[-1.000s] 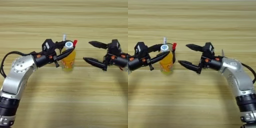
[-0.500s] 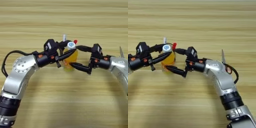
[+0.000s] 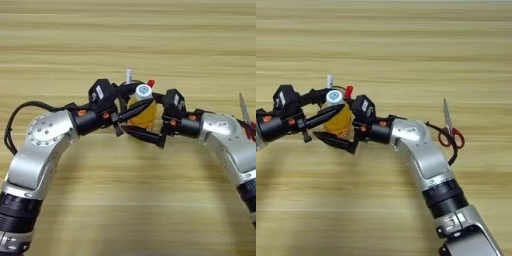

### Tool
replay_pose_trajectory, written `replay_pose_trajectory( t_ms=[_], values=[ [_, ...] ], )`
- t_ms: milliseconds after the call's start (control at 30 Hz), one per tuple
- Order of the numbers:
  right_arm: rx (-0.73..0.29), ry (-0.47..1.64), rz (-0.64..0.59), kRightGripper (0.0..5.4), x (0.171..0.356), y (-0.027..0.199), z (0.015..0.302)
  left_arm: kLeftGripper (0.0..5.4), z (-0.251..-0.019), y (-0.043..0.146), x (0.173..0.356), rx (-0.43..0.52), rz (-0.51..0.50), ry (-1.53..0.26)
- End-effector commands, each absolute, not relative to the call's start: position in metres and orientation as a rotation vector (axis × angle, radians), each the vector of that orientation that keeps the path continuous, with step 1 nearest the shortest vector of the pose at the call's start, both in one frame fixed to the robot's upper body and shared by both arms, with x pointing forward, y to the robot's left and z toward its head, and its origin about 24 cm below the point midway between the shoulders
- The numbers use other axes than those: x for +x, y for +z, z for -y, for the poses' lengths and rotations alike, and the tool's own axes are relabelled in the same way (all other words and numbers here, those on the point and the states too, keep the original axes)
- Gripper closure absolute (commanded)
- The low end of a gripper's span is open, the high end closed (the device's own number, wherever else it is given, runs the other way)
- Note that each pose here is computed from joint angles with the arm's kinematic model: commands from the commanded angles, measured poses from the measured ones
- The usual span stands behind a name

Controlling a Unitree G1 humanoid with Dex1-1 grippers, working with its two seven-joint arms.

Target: Move the objects on the table

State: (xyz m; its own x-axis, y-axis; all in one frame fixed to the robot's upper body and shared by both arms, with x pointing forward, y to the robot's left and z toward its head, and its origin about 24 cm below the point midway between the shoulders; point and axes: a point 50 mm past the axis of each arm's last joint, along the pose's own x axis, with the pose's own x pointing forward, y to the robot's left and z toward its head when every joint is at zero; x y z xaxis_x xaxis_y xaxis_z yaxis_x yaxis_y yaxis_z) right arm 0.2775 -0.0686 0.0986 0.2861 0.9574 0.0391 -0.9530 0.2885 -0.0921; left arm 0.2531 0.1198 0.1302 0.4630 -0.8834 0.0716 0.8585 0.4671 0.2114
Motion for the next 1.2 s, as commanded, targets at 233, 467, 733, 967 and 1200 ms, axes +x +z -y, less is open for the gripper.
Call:
replay_pose_trajectory(
  t_ms=[233, 467, 733, 967, 1200],
  values=[
    [-0.072, 1.280, 0.125, 1.77, 0.279, 0.106, 0.066, 3.66, -0.118, 0.138, 0.251, 0.165, 0.235, -1.087],
    [-0.082, 1.282, 0.125, 1.86, 0.279, 0.107, 0.070, 3.66, -0.119, 0.138, 0.251, 0.181, 0.237, -1.082],
    [-0.149, 1.321, 0.033, 1.86, 0.273, 0.097, 0.086, 3.66, -0.119, 0.138, 0.252, 0.188, 0.247, -1.082],
    [-0.161, 1.308, 0.020, 1.86, 0.274, 0.097, 0.092, 3.66, -0.119, 0.141, 0.252, 0.191, 0.259, -1.080],
    [-0.161, 1.293, 0.001, 1.87, 0.276, 0.097, 0.095, 3.66, -0.120, 0.142, 0.253, 0.198, 0.266, -1.072]
  ],
)
